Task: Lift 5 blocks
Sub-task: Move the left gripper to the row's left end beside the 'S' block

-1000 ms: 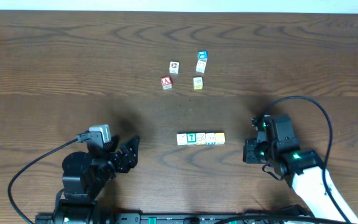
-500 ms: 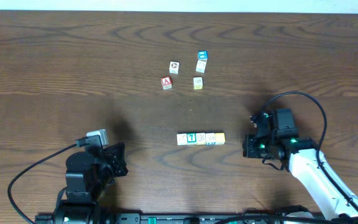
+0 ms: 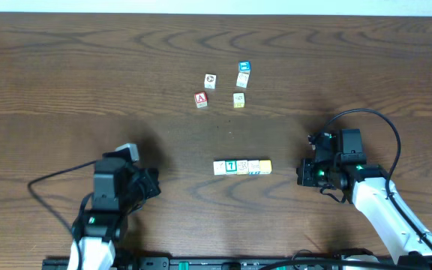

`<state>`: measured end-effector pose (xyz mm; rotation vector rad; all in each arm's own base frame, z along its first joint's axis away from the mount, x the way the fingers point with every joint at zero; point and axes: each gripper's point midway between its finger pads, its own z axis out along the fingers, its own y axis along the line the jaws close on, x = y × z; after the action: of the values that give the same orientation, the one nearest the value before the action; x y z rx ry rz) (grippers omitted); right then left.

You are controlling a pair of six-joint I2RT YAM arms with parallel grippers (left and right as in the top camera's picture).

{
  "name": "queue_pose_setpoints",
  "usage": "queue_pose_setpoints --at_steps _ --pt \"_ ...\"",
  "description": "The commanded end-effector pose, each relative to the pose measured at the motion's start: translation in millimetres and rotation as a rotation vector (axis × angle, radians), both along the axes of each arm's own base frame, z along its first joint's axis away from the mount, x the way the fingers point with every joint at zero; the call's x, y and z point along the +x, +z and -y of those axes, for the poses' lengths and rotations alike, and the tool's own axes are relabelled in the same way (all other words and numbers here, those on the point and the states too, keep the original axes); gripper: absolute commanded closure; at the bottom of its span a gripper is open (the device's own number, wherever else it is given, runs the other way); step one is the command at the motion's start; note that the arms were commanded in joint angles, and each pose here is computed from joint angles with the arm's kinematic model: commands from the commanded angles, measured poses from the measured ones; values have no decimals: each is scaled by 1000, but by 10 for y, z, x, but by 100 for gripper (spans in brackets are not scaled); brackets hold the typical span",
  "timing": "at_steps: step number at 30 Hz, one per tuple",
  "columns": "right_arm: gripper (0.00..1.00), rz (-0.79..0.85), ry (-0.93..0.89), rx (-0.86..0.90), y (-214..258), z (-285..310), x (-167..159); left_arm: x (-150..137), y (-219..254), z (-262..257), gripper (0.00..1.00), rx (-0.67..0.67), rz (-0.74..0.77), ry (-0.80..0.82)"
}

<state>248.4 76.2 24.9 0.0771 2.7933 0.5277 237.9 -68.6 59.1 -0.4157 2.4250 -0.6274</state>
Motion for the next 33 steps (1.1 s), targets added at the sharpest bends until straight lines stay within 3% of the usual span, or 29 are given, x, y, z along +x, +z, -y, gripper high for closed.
queue_pose_setpoints --at_steps 1,7,18,33 --pt "99 12 24 9 16 -49 14 28 -134 293 93 -60 -49 -108" --pt "99 23 24 8 -3 -50 60 109 -228 834 93 -61 11 -297" --pt "99 -44 106 25 -276 -295 84 82 -497 833 93 51 -40 -254" --pt "99 -18 216 54 -287 -716 94 92 -511 811 93 44 -54 -220"
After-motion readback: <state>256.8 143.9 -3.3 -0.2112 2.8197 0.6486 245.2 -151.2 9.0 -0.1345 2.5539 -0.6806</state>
